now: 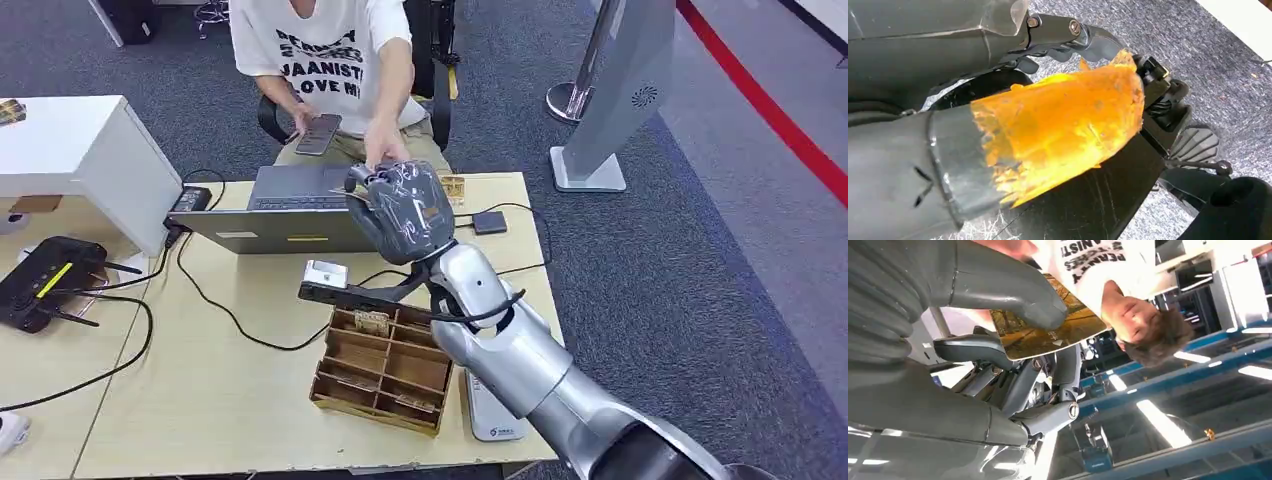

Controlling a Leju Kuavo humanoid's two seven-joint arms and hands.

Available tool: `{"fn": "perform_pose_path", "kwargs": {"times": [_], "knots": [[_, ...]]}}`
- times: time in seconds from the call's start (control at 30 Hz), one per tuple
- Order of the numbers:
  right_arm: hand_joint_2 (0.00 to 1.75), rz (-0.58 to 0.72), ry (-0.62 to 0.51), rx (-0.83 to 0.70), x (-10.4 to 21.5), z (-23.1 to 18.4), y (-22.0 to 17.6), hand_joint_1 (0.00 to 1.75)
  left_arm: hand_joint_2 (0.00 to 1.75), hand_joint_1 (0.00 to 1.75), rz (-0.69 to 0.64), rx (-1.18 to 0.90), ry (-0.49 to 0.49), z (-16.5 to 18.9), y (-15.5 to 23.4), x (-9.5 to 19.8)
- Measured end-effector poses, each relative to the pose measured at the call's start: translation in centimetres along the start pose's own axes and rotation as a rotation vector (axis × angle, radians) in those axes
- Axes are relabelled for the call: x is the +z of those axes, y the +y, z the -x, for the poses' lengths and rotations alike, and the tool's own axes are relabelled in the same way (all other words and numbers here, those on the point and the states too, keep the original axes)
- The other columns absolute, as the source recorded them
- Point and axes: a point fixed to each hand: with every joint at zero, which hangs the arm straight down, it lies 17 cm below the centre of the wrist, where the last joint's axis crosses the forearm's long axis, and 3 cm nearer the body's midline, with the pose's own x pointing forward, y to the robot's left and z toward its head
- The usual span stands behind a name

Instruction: Pass the card to the sensor for recognition and then transmit it.

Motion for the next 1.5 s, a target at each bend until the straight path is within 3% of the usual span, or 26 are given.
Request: {"fn": "perform_pose_path", "kwargs": {"times": [0.13,0.17,0.2,1.03,1.2,1.3,1.33,1.5], "knots": [[1.75,-0.024,0.014,0.018,0.1,0.5,1.0,1.75,0.0,0.0,0.001,-0.002,-0.002,-0.1,0.0,0.0],[1.75,-0.029,0.017,0.026,0.2,0.7,1.2,0.77,0.0,0.0,0.001,-0.002,-0.002,-0.1,-0.1,0.0],[1.75,-0.036,0.022,0.033,0.3,0.9,1.5,0.0,0.0,0.0,0.001,-0.002,-0.002,-0.1,-0.1,0.0],[1.75,-0.05,0.041,0.042,0.7,1.6,2.5,0.0,0.0,0.0,-0.004,0.008,0.0,-0.2,0.0,0.0],[1.75,0.037,0.045,-0.133,1.8,0.2,0.9,0.0,0.0,0.0,-0.025,0.042,-0.002,0.0,0.2,0.0],[1.75,0.093,0.072,-0.359,3.1,-0.7,-0.2,0.0,0.0,0.0,-0.045,0.076,-0.005,0.3,0.2,0.0],[0.0,0.113,0.086,-0.473,3.7,-0.9,-0.7,0.0,0.0,0.0,-0.053,0.089,-0.006,0.4,0.2,0.0],[0.0,0.127,0.128,-1.223,8.8,-2.1,-0.5,0.0,0.0,0.0,-0.075,0.134,-0.005,1.8,-0.2,0.2]]}}
